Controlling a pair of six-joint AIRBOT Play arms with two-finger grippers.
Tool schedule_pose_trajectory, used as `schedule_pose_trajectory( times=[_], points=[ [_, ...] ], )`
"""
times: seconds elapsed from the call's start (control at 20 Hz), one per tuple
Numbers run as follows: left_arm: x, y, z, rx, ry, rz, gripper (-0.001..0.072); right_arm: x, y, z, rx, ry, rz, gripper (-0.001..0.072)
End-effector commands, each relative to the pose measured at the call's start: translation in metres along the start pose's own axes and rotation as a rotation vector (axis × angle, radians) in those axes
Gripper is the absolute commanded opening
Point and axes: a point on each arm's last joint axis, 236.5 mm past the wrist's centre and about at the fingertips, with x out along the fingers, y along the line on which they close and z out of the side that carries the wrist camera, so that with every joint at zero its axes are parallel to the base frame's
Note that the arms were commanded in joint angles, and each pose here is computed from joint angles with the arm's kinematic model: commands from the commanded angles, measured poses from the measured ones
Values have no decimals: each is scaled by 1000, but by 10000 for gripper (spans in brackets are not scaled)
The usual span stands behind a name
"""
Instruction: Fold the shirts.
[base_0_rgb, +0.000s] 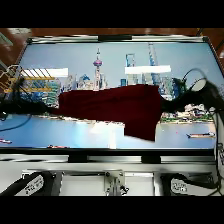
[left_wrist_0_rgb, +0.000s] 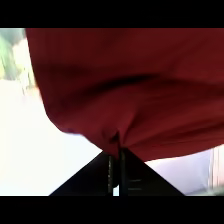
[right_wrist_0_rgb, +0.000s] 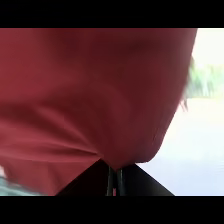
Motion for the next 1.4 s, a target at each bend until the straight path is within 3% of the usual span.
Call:
schedule_pose_trajectory(
  times=[0.0,0.1,0.25,0.4,0.5,0.7,1.0,1.35],
  points=[
    [-142,-79,134,300,-480,69,37,-154,65,78,-216,-499,-15,52],
    [-296,-165,188,480,-919,108,36,-302,119,91,-359,-910,-65,52],
    [-473,-262,159,594,-1362,75,37,-492,189,21,-510,-1416,-143,52],
    [-532,-304,96,671,-1473,58,37,-569,223,-70,-562,-1640,-161,52],
    [-536,-303,65,703,-1441,139,37,-581,227,-112,-555,-1677,-169,53],
    [-510,-256,35,572,-1246,297,37,-567,212,-149,-498,-1606,-218,53],
    [-444,-221,28,523,-968,311,37,-510,188,-138,-433,-1347,-228,52],
    [-210,-89,-7,235,-229,257,37,-281,90,-48,-114,-527,-153,52]
  ],
)
